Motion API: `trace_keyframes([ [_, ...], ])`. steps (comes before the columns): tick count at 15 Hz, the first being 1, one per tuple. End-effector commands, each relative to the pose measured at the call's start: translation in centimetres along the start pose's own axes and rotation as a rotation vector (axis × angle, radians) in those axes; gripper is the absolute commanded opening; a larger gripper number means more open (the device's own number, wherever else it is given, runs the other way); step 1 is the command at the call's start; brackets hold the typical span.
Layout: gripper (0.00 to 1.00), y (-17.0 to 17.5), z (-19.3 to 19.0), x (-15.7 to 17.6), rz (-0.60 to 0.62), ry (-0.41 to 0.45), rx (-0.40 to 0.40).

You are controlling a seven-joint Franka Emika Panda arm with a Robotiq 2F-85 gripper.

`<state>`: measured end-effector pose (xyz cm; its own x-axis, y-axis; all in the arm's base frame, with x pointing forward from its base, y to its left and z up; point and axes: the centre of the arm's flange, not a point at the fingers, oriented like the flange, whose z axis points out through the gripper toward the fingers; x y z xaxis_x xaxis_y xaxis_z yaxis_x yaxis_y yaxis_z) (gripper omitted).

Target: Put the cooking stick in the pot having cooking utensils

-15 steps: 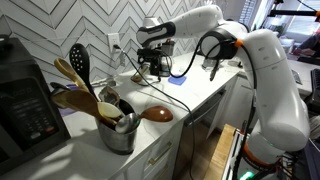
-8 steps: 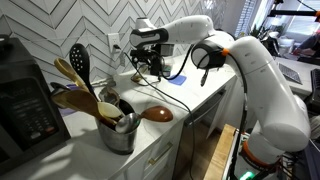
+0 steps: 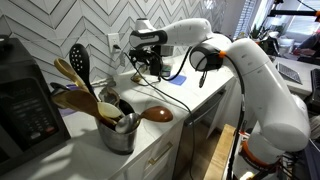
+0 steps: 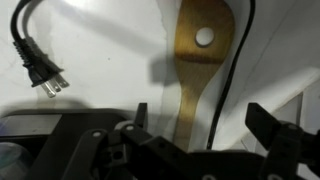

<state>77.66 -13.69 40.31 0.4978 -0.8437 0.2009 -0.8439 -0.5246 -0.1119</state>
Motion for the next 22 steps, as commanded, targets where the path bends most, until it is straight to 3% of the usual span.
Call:
trace_keyframes([
  [1,1.0,-0.5,2.9,0.4,0.045,0.042,0.034],
  [4,0.98,-0.7,4.4,0.5,0.057,0.055,0.029],
  [5,0.9,-0.8,4.7,0.5,0.062,0.056,0.029],
  [8,0.76,-0.6,5.2,0.5,0.069,0.038,0.006],
  [14,0.92,-0.2,6.7,0.4,0.063,0.041,-0.003],
  [17,0.81,-0.4,7.6,0.4,0.054,0.022,-0.048],
  [19,0.57,-0.6,7.9,0.4,0.043,0.017,-0.065],
  [20,0.55,-0.7,7.7,0.4,0.041,0.016,-0.071],
  [22,0.41,-0.6,6.8,0.2,0.034,-0.002,-0.094],
])
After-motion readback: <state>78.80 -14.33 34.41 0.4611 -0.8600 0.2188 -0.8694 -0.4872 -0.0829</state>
